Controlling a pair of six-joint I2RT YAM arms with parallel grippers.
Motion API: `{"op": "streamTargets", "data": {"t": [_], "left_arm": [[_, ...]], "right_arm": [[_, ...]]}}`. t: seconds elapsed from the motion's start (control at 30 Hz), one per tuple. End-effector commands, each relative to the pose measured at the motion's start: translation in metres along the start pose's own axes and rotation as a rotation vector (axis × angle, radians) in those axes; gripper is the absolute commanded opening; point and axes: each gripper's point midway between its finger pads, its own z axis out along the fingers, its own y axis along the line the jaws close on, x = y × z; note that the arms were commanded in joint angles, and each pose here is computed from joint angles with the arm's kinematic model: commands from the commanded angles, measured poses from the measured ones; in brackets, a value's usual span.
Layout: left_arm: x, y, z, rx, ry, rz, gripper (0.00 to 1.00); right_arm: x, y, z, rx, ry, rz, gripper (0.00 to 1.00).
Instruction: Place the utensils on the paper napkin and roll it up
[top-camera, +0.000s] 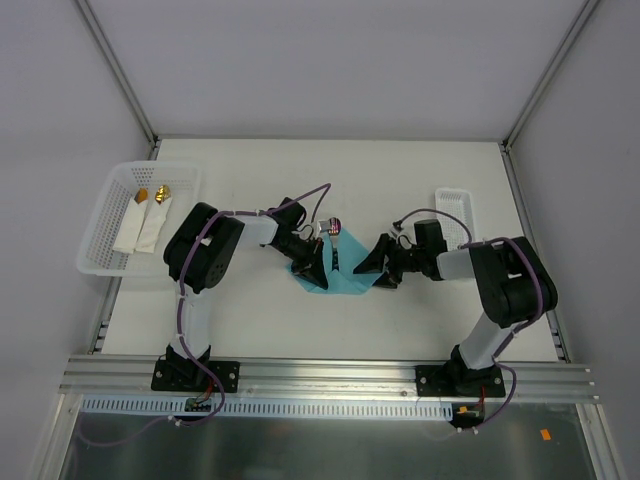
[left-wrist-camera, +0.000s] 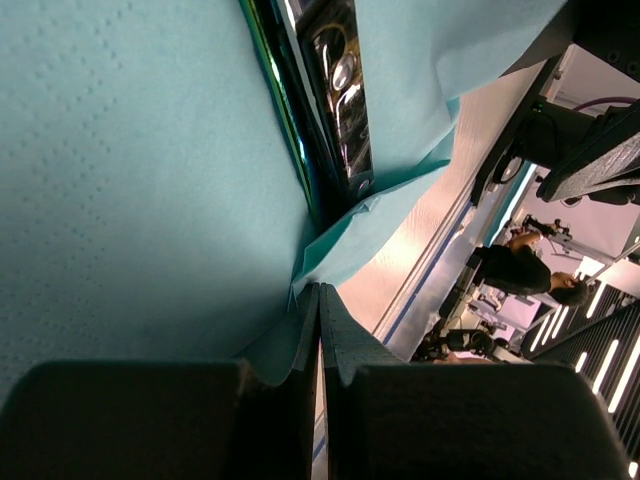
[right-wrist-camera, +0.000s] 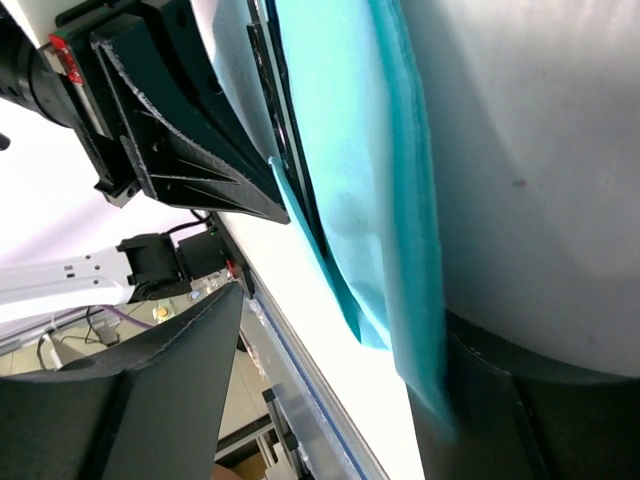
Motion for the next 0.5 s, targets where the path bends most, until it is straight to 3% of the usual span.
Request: {"op": "streamTargets", "data": {"t": [0.0, 0.2, 0.37, 0.47], "left_arm": [[-0.001, 0.016, -0.001, -0.052, -0.024, -0.004, 0.0], [-0.001, 0.017, 0.0, -0.049, -0.023, -0.009, 0.0], [-0.001, 0.017, 0.0, -0.049, -0.023, -0.009, 0.0], [-0.001, 0.016, -0.001, -0.048, -0.025, -0.007, 0.0]], "right_arm": [[0.042, -0.111, -0.02, 0.479, 0.0, 0.142, 0.69], [0.029, -0.104, -0.029, 0.507, -0.073, 0.091, 0.71], [0.029, -0.098, -0.025, 0.477, -0.041, 0.084, 0.44], [0.027, -0.094, -0.026, 0.468, -0.05, 0.072, 0.43]]}}
